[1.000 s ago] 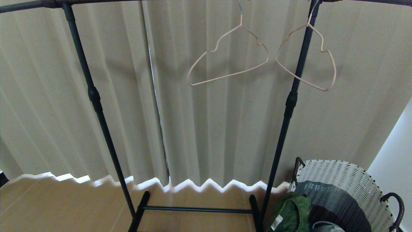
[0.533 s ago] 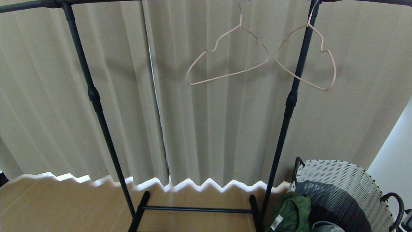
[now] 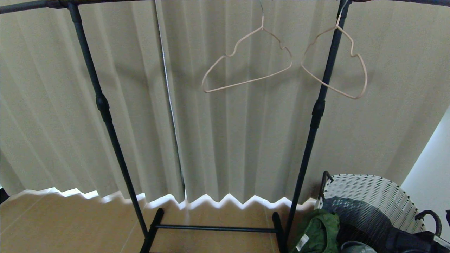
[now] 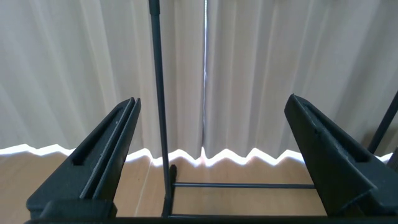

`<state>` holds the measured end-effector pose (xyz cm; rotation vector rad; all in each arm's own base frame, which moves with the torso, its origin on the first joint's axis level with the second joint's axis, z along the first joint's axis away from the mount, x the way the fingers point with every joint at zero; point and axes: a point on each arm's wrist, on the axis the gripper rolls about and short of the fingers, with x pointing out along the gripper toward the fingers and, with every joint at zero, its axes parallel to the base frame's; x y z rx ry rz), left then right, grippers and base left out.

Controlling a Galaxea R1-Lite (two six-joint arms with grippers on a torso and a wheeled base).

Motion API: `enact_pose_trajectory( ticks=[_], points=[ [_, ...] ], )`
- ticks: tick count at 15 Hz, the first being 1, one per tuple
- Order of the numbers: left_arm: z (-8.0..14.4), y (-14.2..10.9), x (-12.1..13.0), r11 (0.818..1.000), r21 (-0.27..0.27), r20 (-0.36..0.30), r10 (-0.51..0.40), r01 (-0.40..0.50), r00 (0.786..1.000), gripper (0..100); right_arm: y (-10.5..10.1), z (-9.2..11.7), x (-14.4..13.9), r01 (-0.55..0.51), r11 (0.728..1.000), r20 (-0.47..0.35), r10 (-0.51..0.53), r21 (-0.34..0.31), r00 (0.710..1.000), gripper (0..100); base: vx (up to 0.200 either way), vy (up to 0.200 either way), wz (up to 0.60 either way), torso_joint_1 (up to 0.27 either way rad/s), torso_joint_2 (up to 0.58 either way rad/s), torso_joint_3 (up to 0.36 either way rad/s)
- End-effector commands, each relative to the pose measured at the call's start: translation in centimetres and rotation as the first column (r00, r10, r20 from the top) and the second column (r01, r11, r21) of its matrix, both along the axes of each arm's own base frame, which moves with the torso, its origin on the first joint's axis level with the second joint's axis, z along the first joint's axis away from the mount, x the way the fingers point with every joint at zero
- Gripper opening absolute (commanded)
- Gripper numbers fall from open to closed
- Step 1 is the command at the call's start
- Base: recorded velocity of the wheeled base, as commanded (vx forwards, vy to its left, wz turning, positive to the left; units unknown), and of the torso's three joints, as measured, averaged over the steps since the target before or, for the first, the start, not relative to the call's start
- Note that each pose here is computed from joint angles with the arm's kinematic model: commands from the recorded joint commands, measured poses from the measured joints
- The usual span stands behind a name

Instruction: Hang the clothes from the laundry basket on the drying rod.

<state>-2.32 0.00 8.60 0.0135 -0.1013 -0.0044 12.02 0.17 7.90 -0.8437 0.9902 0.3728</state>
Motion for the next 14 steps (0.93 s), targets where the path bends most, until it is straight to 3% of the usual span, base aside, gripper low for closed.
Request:
enact_pose_trajectory(
  ticks=[1,4,12,13,14],
  points=[
    [0.0,0.0,0.0,1.0,0.0,0.0,-0.001,0.001,1.0,100,0.1,-2.6,2.7,-0.003,1.0,-0.116,0.003,0.001,0.993,100,0.0,0.0,0.0,0.0,0.0,0.0],
    [0.0,0.0,0.0,1.0,0.0,0.0,0.001,-0.001,1.0,100,0.2,-4.7,4.9,-0.002,1.0,-0.124,0.003,0.004,0.992,100,0.0,0.0,0.0,0.0,0.0,0.0],
    [0.0,0.0,0.0,1.0,0.0,0.0,-0.001,0.001,1.0,100,0.1,-5.9,6.9,0.007,1.0,-0.093,-0.006,0.005,0.996,100,0.0,0.0,0.0,0.0,0.0,0.0],
    [0.0,0.0,0.0,1.0,0.0,0.0,-0.001,0.001,1.0,100,0.1,-6.0,7.0,0.007,1.0,-0.084,-0.006,0.005,0.996,0,0.0,0.0,0.0,0.0,0.0,0.0],
    [0.0,0.0,0.0,1.0,0.0,0.0,-0.001,0.001,1.0,100,0.1,-6.0,7.0,0.007,1.0,-0.079,-0.006,0.005,0.997,0,0.0,0.0,0.0,0.0,0.0,0.0]
  ],
)
